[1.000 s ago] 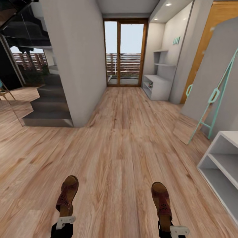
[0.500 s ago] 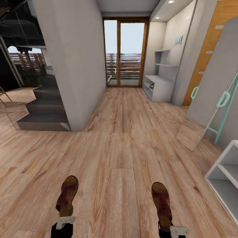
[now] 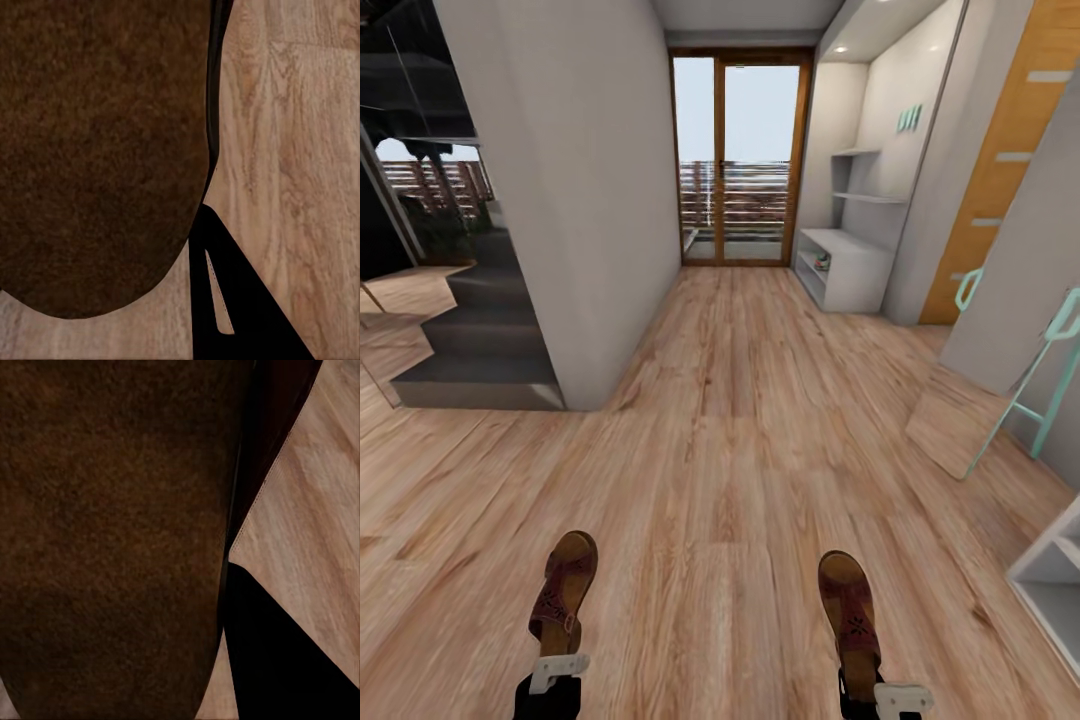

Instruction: Pick up the two gym shoes and the two sandals from the corridor floor and place them onto the hallstand (shoe rack) in the corridor, making sure they are on the rack and not on the floor. Arrange them so the two gym shoes are next to each other and the two sandals are next to each other.

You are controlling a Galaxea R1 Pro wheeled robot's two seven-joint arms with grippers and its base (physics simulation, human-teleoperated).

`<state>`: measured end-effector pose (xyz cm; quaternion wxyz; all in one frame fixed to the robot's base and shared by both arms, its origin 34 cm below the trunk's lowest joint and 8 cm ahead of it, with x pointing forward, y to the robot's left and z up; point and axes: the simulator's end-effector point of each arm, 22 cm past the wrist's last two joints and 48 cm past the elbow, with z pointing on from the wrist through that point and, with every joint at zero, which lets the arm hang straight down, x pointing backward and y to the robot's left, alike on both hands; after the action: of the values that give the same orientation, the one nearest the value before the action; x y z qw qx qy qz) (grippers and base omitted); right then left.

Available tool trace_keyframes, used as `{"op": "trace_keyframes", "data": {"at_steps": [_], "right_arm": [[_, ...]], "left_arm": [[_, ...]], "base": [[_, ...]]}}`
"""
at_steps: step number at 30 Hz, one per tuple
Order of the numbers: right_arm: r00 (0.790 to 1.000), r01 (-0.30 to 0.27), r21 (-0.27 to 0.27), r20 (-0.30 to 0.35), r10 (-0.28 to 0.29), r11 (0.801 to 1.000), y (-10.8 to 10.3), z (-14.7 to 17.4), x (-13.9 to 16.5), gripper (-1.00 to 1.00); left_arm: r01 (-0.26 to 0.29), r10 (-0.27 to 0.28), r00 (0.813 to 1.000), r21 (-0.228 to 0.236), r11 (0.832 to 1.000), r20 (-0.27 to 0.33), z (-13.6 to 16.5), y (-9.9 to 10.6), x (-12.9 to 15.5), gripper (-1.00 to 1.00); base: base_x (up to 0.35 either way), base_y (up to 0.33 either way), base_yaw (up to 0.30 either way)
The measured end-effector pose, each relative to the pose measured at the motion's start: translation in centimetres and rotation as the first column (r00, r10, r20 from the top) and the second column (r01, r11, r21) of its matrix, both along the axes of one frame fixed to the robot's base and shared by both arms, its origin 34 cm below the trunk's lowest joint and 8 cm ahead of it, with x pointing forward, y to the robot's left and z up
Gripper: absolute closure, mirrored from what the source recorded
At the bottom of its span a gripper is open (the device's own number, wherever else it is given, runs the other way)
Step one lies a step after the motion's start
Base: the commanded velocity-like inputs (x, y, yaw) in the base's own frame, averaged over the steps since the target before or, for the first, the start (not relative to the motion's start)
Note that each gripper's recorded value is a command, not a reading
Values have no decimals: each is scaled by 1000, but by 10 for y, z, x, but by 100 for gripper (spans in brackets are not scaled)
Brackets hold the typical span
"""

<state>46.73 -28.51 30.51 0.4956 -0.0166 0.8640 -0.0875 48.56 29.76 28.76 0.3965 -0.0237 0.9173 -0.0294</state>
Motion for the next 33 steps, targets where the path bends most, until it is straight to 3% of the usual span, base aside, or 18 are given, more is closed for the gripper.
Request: {"op": "trace_keyframes", "data": {"at_steps": [33], "right_arm": [[1000,0,0,1,0,1000,0,0,0,100]], "left_arm": [[0,0,1000,0,1000,0,0,0,0,100]], "base": [[339,0,0]]}}
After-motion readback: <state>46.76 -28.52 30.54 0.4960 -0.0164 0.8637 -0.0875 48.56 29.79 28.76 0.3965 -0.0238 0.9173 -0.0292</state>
